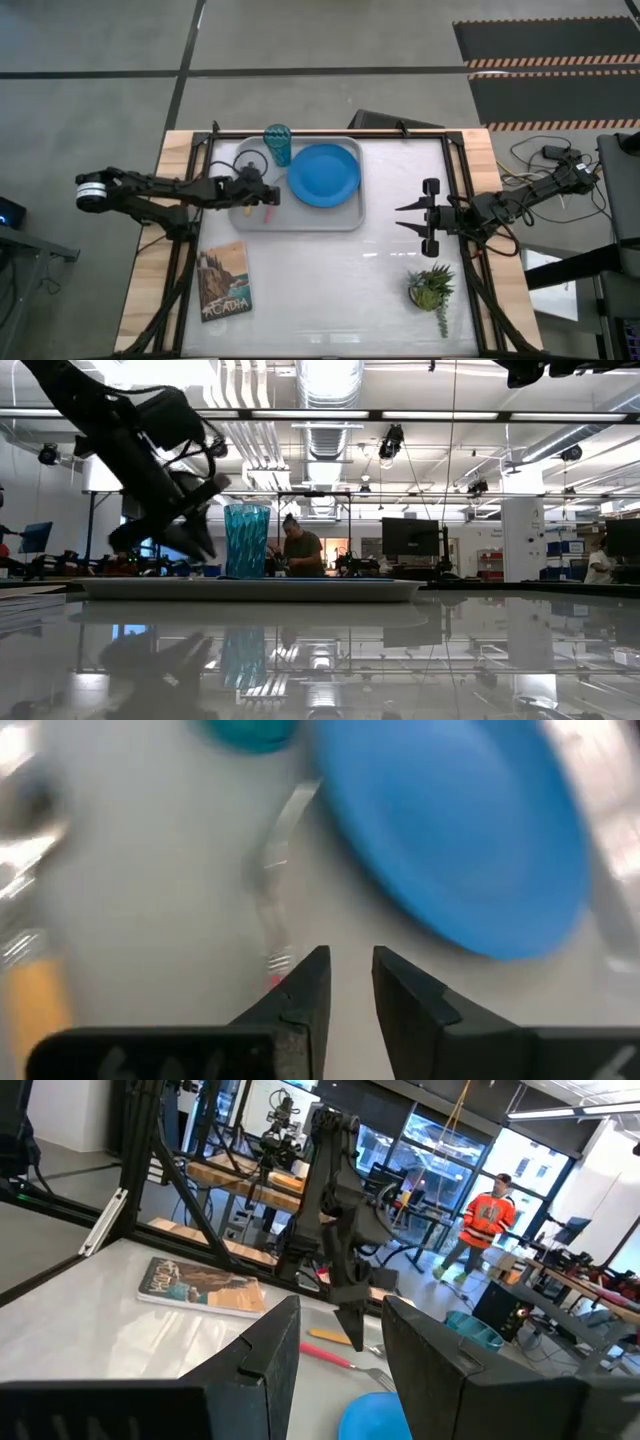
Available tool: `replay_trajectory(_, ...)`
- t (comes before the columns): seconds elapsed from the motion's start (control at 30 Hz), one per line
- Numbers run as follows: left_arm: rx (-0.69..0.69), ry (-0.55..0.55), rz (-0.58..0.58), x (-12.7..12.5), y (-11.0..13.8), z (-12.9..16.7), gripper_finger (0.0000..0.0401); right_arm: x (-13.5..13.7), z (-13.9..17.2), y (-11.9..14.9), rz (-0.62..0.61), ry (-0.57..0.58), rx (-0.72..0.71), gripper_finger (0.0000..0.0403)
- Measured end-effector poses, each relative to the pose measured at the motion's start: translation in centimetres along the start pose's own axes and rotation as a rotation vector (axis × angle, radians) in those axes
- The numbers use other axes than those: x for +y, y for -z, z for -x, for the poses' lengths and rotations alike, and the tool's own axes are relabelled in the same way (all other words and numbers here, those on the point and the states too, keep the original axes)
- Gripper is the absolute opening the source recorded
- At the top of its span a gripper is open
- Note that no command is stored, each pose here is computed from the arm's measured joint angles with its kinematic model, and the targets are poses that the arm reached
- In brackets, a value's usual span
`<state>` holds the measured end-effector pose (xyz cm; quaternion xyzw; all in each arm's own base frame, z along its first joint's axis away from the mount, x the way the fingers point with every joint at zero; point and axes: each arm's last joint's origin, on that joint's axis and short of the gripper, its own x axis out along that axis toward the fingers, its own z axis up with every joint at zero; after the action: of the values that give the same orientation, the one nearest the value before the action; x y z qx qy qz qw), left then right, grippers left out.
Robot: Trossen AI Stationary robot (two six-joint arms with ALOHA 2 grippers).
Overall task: Pick and place plate/cup/fork/spoon on tray
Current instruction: Put the pink fork on the gray serving tray to the right of the yellow spoon
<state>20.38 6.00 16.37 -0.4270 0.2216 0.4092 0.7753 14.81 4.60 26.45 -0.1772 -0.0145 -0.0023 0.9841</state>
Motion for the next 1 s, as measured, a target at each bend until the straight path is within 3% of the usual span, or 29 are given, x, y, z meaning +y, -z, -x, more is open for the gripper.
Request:
replay_trajectory(0.17, 0.012, 0.033, -0.11, -1.7, -0.4, 0.4, 0.0046, 0.0, 0.0, 0.0, 0.004, 0.0, 0.0, 0.0132)
replay_trajectory(0.37, 0.172, -0.198, -0.061, -1.5, 0.6, 0.2, 0.0043, 0.0, 0.0, 0.0, 0.011, 0.0, 0.0, 0.0132)
replay_trajectory(0.53, 0.163, -0.19, -0.129, -5.9, 0.2, 1.3, 0.0041, 0.0, 0.0, 0.0, 0.011, 0.0, 0.001, 0.0132)
replay_trajectory(0.77, 0.282, -0.437, -0.256, -8.4, 0.4, 0.7, 0.0027, 0.0, 0.0, 0.0, 0.011, 0.0, 0.001, 0.0132)
replay_trajectory(1.0, 0.329, -0.476, -0.317, -8.1, 1.5, -1.5, 0.0084, 0.0, 0.0, 0.0, 0.01, -0.001, 0.004, 0.0132)
